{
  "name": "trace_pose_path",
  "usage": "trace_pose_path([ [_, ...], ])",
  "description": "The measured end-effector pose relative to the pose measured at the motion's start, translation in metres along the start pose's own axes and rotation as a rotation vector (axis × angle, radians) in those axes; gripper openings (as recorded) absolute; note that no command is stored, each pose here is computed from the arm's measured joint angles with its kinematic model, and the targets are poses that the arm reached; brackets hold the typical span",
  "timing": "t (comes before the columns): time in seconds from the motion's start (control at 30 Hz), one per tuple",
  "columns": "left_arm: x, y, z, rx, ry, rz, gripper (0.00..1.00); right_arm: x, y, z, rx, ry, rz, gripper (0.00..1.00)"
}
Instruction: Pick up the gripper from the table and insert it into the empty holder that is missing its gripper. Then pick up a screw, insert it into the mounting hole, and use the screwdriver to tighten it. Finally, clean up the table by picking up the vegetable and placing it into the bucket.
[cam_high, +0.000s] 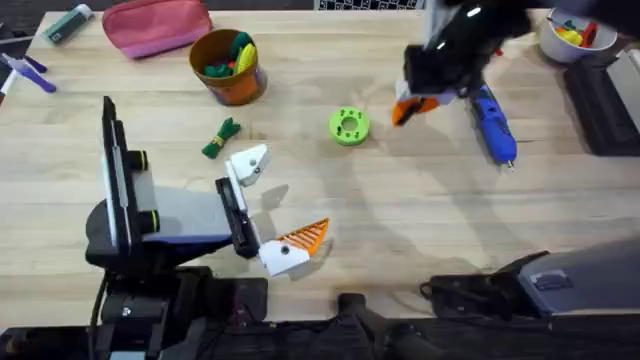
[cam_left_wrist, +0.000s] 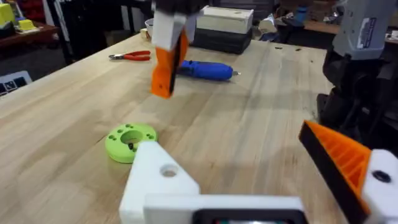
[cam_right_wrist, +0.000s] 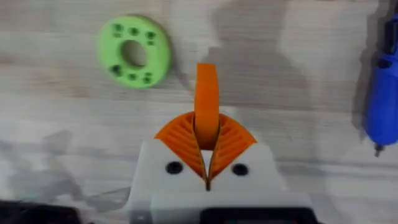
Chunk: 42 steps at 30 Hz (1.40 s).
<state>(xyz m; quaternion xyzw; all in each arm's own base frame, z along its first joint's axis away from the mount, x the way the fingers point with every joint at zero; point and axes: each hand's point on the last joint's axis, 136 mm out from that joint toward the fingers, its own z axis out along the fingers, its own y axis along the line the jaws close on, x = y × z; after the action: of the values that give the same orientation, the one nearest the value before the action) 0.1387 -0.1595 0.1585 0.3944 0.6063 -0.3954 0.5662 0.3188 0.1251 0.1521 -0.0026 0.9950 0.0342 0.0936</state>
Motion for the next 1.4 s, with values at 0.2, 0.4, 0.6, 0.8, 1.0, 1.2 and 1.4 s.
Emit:
trace_pose_path([
  [0.2, 0.0, 0.0, 0.0, 0.0, 0.0, 0.0, 0.985, -0.009, 0.029, -0.077, -0.262, -0.28, -0.012, 0.012],
  [0.4, 0.0, 0.0, 0.0, 0.0, 0.0, 0.0, 0.985, 0.031, 0.042, -0.103, -0.484, -0.383, -0.01, 0.012],
  [0.6, 0.0, 0.0, 0.0, 0.0, 0.0, 0.0, 0.985, 0.063, 0.069, -0.116, -0.783, -0.442, -0.032, 0.011],
  [0.8, 0.0, 0.0, 0.0, 0.0, 0.0, 0.0, 0.985, 0.087, 0.094, -0.11, -1.034, -0.356, -0.057, 0.011],
  [1.0, 0.0, 0.0, 0.0, 0.0, 0.0, 0.0, 0.985, 0.103, 0.113, -0.09, -1.164, -0.148, -0.08, 0.011],
  [1.2, 0.0, 0.0, 0.0, 0.0, 0.0, 0.0, 0.985, 0.107, 0.132, -0.09, -1.335, -0.022, -0.204, 0.011],
  [1.4, 0.0, 0.0, 0.0, 0.0, 0.0, 0.0, 0.985, 0.116, 0.134, -0.084, -1.397, 0.058, -0.259, 0.011],
])
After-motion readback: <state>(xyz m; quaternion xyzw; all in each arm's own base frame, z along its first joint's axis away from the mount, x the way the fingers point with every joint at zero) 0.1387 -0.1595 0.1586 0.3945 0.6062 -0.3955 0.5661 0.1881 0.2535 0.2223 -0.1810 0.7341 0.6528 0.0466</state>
